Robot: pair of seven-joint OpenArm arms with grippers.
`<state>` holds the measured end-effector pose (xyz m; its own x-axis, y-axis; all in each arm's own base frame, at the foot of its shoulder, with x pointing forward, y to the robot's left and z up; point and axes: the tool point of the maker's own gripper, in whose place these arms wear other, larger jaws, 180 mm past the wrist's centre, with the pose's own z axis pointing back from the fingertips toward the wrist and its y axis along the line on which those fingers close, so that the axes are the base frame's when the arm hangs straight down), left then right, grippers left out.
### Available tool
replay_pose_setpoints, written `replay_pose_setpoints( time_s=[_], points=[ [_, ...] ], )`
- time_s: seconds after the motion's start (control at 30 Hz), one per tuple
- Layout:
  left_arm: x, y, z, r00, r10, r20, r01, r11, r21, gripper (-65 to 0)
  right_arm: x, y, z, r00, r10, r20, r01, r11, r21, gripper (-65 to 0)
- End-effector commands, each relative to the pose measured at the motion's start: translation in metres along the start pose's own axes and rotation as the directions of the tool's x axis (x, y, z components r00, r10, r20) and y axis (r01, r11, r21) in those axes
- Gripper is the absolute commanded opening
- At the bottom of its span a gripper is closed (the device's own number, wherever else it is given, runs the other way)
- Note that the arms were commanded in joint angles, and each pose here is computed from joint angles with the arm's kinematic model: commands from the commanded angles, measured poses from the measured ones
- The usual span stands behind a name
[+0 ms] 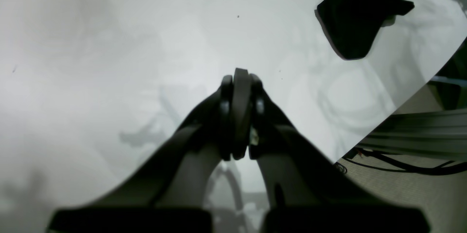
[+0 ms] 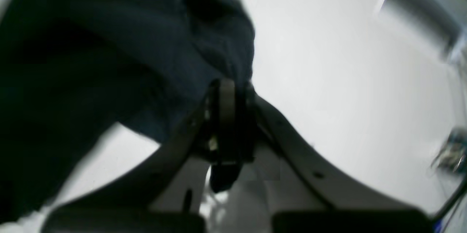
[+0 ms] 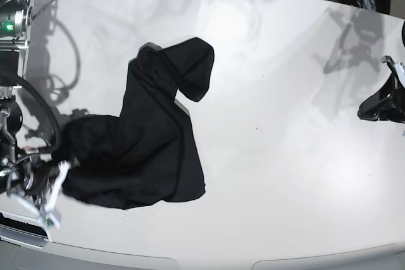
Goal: Layout the t-shirt on the table in an organized manner, then fold the t-shirt properly
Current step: 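Drag the grasped shirt with the right gripper toward the table center, then reach the right gripper over the shirt and grasp its fabric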
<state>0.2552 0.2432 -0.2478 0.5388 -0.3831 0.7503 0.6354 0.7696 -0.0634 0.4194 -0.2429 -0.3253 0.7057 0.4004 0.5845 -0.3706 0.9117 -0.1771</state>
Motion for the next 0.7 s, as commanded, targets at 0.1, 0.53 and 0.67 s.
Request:
replay_pose_setpoints(
  time_s=[0.1,0.53,0.67],
  points=[
    [0.013,0.001,0.006,0.999,-0.031,0.034,0.031,1.000,0.002,-65.0,-0.034,-0.020,-0.019,0.991,-0.088,-0.099,0.087,0.996,-0.018,-23.4],
    [0.015,0.001,0.006,0.999,-0.029,0.042,0.029,1.000,-0.003,-65.0,0.047,0.056,0.060,0.984,0.042,0.171,-0.091,0.953,0.289,-23.3],
    [0.015,0.001,0.006,0.999,-0.029,0.042,0.029,1.000,-0.002,-65.0,0.028,0.132,0.077,0.979,0.033,0.203,-0.146,0.805,0.575,-23.4]
  ],
)
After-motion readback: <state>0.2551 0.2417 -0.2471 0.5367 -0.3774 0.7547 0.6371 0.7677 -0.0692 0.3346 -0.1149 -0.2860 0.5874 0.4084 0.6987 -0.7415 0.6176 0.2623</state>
